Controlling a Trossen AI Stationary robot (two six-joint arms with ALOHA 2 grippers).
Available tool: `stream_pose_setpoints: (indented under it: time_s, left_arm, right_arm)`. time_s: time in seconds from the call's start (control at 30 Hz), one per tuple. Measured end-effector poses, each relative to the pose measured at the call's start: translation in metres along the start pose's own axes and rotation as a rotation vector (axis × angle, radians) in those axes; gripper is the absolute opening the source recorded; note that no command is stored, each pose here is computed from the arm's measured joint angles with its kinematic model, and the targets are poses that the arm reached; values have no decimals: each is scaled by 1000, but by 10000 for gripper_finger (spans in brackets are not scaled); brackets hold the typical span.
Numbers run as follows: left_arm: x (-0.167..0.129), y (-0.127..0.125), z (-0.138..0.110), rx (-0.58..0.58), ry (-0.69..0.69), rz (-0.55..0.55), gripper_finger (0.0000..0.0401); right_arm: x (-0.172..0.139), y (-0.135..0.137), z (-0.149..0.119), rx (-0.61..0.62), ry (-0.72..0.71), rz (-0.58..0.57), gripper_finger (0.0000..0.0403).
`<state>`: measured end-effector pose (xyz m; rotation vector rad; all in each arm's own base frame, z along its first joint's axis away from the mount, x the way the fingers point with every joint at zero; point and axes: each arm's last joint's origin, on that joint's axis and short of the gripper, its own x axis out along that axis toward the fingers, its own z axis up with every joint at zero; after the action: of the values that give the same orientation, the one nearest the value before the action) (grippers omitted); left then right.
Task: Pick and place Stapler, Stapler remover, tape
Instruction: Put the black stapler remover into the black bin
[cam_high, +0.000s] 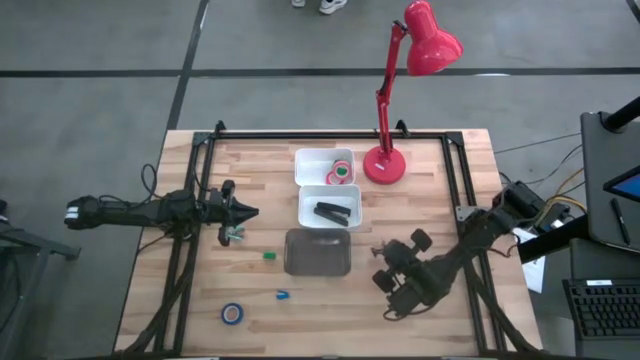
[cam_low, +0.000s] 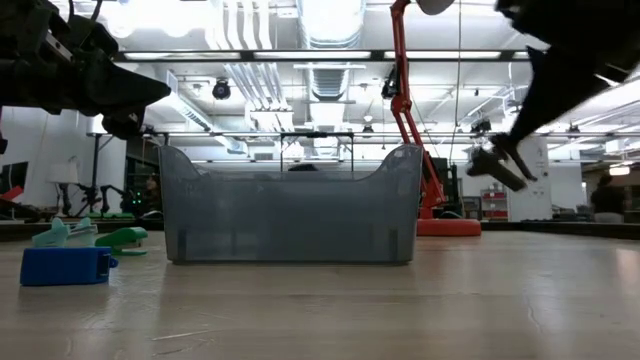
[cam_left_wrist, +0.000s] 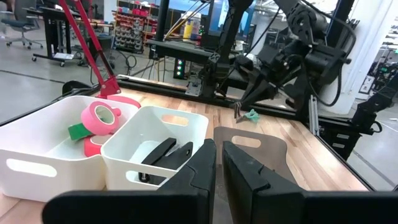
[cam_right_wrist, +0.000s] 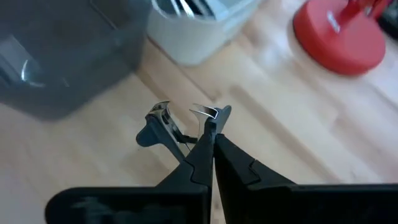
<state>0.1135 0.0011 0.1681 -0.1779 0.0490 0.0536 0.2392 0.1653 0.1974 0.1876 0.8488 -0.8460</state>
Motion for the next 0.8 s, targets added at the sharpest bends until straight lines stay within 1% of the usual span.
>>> stream_pose_setpoints:
  time_s: [0.37,0.67,0.8]
  left_arm:
    - [0,0,0,0,0,0,30]
    - [0,0,0,0,0,0,30]
    - [0,0,0,0,0,0,30]
  right_arm:
    - [10,1,38,-51,-98,-49,8]
    - [16,0,67,-76,-133,-79,8]
    - [20,2,79,-85,-150,-73,8]
